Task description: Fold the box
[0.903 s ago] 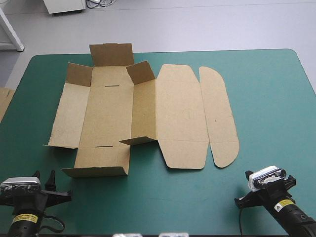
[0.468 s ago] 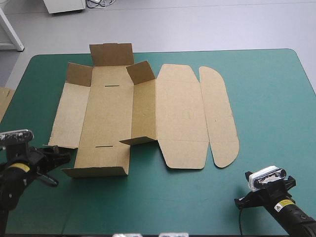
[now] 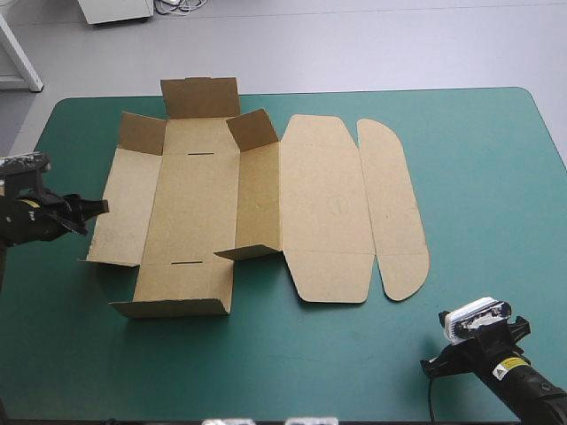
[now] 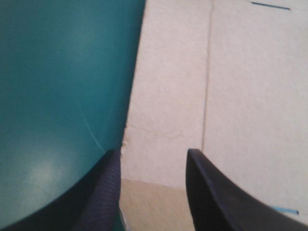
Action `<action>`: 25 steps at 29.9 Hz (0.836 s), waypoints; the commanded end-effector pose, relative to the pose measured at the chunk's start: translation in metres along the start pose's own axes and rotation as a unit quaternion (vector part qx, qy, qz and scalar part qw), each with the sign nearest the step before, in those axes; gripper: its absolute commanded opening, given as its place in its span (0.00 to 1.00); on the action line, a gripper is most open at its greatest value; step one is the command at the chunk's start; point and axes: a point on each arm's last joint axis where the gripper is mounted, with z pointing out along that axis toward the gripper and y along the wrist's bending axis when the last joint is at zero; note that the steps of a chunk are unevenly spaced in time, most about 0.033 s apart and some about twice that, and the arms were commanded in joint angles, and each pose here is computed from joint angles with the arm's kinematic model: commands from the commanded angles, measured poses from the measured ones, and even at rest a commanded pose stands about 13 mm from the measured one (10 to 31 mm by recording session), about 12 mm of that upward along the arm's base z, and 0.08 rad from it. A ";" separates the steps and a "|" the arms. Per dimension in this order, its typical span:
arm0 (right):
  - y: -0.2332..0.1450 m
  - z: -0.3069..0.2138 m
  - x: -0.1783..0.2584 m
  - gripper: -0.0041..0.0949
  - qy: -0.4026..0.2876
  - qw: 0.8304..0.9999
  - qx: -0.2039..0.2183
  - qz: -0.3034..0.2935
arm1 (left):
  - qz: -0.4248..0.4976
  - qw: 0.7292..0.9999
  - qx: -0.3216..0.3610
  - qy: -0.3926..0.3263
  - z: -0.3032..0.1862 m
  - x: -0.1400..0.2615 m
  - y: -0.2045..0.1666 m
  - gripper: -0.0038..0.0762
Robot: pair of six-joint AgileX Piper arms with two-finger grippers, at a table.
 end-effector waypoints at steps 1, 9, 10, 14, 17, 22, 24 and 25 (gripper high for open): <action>-0.003 -0.004 -0.016 0.02 -0.039 0.999 0.012 -0.002 | -0.091 0.994 0.041 -0.049 0.006 -0.025 0.032 0.45; -0.003 -0.005 -0.019 0.02 -0.045 0.999 0.008 0.007 | -0.124 0.976 0.174 -0.047 0.059 -0.022 0.084 0.45; -0.003 -0.006 -0.021 0.02 -0.047 0.999 0.009 0.007 | -0.121 0.978 0.166 -0.034 0.067 -0.019 0.088 0.45; -0.003 -0.006 -0.021 0.02 -0.047 0.999 0.008 0.008 | -0.109 0.977 0.183 -0.007 0.092 -0.012 0.094 0.45; -0.003 -0.006 -0.021 0.02 -0.047 0.999 0.009 0.006 | -0.083 0.970 0.229 -0.014 0.103 -0.011 0.091 0.49; -0.003 -0.006 -0.021 0.02 -0.047 0.999 0.009 0.005 | -0.047 0.965 0.258 -0.025 0.121 -0.007 0.093 0.57; -0.003 -0.006 -0.020 0.02 -0.046 0.999 0.010 0.002 | -0.051 0.958 0.280 -0.021 0.132 -0.003 0.093 0.57; -0.003 -0.006 -0.020 0.02 -0.046 0.999 0.010 0.002 | -0.056 0.955 0.291 -0.016 0.138 -0.001 0.094 0.57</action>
